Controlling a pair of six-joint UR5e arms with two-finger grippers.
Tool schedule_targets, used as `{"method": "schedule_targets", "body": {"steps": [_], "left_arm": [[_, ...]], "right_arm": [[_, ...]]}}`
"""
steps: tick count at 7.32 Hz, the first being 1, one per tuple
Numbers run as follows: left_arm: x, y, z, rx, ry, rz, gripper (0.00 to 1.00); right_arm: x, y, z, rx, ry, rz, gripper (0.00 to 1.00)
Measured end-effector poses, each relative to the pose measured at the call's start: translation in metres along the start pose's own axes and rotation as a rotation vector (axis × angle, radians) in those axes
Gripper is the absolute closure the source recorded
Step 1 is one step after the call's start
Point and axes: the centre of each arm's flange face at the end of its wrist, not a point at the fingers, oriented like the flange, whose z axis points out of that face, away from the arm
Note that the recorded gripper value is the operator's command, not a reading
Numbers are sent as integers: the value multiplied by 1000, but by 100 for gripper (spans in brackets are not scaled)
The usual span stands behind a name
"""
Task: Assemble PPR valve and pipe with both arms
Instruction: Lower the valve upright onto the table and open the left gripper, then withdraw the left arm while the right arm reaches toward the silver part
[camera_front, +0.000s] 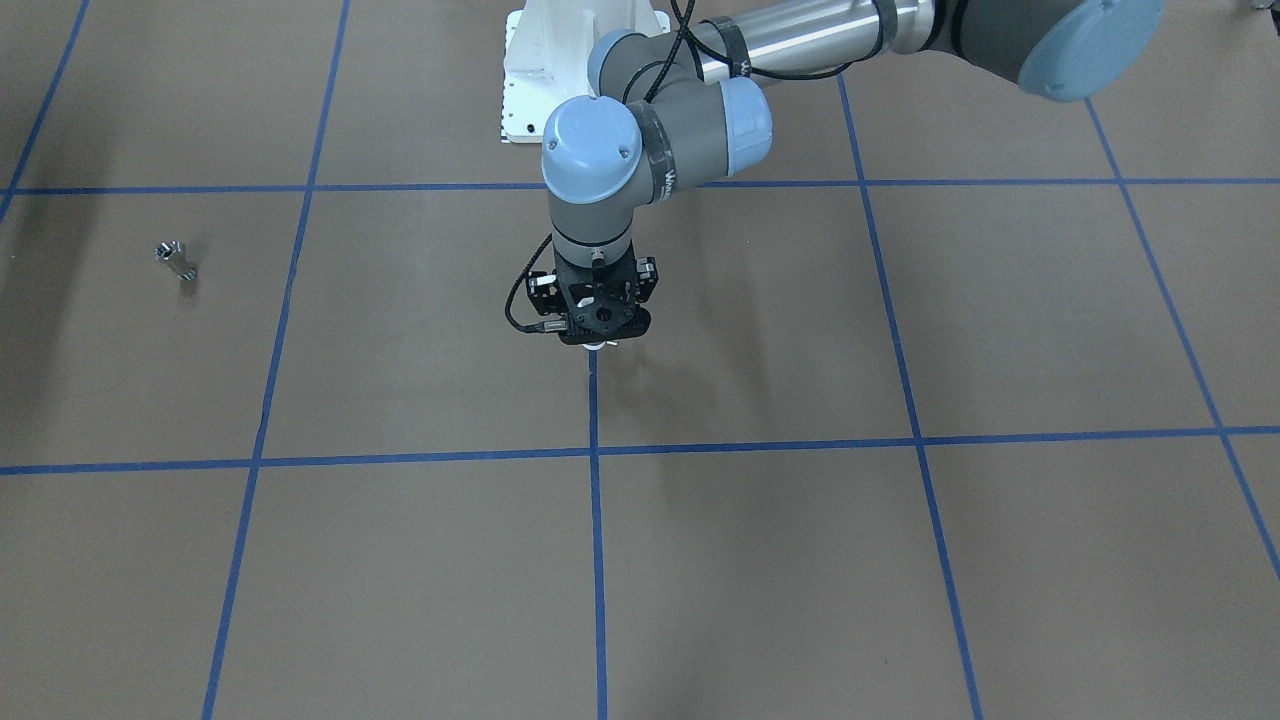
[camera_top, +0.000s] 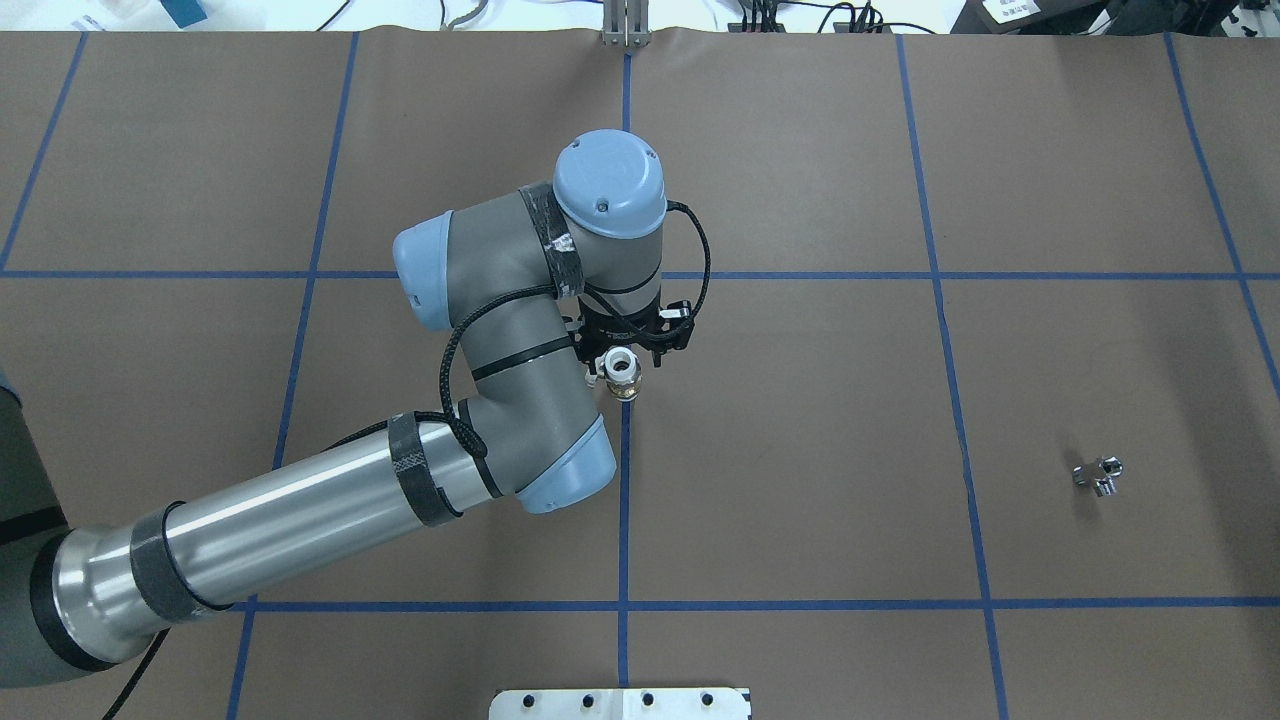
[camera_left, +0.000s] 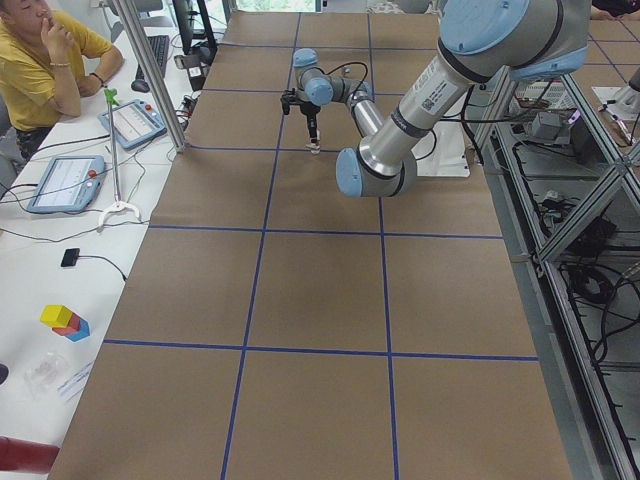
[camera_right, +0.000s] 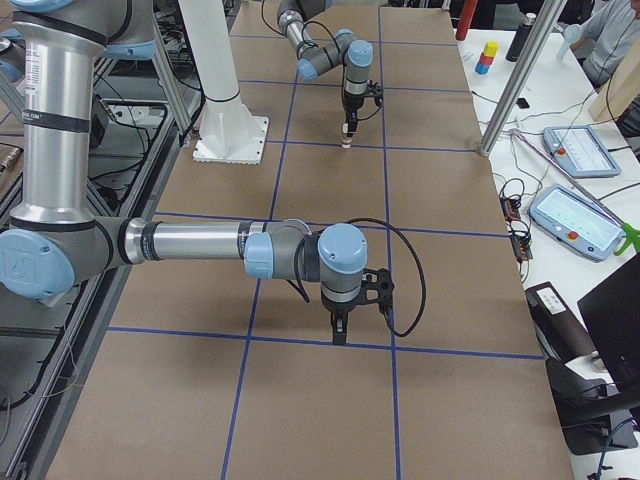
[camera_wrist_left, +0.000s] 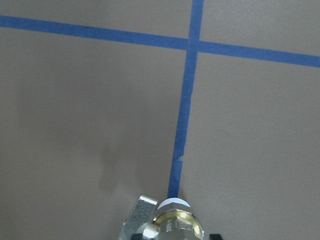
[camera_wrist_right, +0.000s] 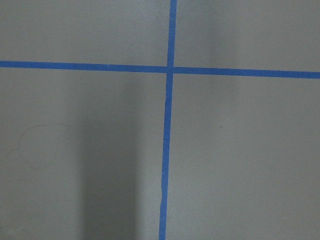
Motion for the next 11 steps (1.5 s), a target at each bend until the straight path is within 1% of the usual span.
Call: {"method": "schedule_targets", "body": {"steps": [2, 3, 4, 5, 6, 7, 8, 9, 10, 11], "left_arm": [[1, 2, -4, 0, 8, 2, 1], [1, 5, -15, 4, 27, 10, 1], [-4, 10, -33, 10, 46, 16, 1], [-20, 18, -61, 17, 53, 39, 1], [-52, 29, -92, 25, 49, 92, 1], [-101, 35, -121, 45, 36, 161, 1], [-161, 33, -145, 74, 10, 242, 1], [-222, 22, -162, 95, -27, 324, 1], [-286, 5, -175, 96, -66, 407, 1], [-353, -17, -188, 81, -95, 486, 1]], "right_arm": [[0, 0, 0, 0, 0, 0, 0], [0, 0, 0, 1, 0, -1, 0], [-1, 0, -1, 2, 0, -2, 0], [-2, -1, -2, 6, 0, -4, 0], [-5, -1, -4, 13, -1, -11, 0], [-11, -2, -7, 19, -6, -20, 0], [-18, -3, -10, 25, -26, -31, 0], [-27, -3, -14, 33, -52, -43, 0], [-35, -3, -18, 39, -66, -55, 0], [-49, -3, -23, 46, -72, -49, 0]]}}
